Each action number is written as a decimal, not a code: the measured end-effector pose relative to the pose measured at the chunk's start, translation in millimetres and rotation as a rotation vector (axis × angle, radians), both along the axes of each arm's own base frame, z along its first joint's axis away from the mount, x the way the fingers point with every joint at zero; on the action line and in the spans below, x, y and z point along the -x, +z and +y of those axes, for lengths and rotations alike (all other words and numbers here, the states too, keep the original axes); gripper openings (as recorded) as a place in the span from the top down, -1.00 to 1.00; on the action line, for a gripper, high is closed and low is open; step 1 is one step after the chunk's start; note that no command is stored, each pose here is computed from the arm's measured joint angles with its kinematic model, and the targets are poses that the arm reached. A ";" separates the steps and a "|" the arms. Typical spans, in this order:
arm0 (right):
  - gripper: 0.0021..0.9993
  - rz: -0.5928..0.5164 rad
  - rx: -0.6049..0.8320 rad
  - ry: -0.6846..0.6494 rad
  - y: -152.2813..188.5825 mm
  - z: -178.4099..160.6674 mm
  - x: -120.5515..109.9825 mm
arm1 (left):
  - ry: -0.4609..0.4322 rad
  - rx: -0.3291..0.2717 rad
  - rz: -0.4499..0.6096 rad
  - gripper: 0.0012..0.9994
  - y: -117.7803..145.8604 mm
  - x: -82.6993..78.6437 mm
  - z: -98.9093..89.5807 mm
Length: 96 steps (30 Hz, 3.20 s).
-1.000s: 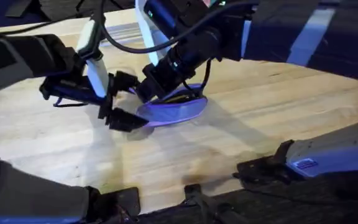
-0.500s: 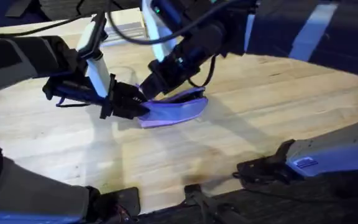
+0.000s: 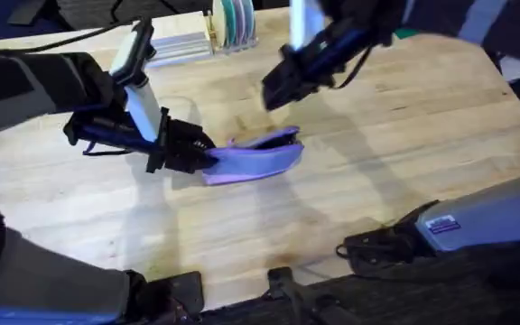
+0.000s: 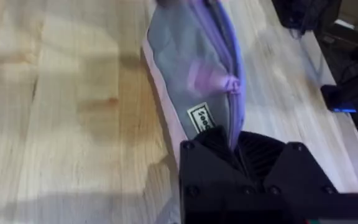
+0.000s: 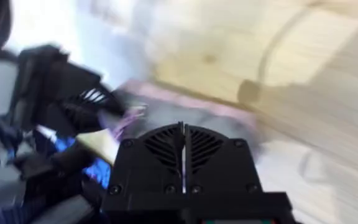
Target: Unzip the bag, pick up the pens from the table one at a time and place them inside, then zip the bag closed.
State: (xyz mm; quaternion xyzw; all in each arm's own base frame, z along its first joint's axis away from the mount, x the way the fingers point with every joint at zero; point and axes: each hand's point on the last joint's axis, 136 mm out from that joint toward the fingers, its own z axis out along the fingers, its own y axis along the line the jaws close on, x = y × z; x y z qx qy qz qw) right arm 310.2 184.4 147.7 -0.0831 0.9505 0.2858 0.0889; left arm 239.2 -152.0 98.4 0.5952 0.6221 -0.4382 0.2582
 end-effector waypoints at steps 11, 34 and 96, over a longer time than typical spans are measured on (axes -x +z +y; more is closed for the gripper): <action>0.19 -0.007 0.015 -0.075 2.0 -32.3 -12.4 | -0.007 -0.018 0.002 0.91 -3.1 1.8 1.8; -1.00 -0.202 0.009 0.126 52.3 47.8 35.9 | 0.001 -0.004 0.012 -0.98 -0.5 2.0 0.8; -0.97 -0.011 0.314 -0.348 -37.7 102.1 64.2 | 0.346 -0.114 -0.213 -0.99 69.9 -4.6 91.9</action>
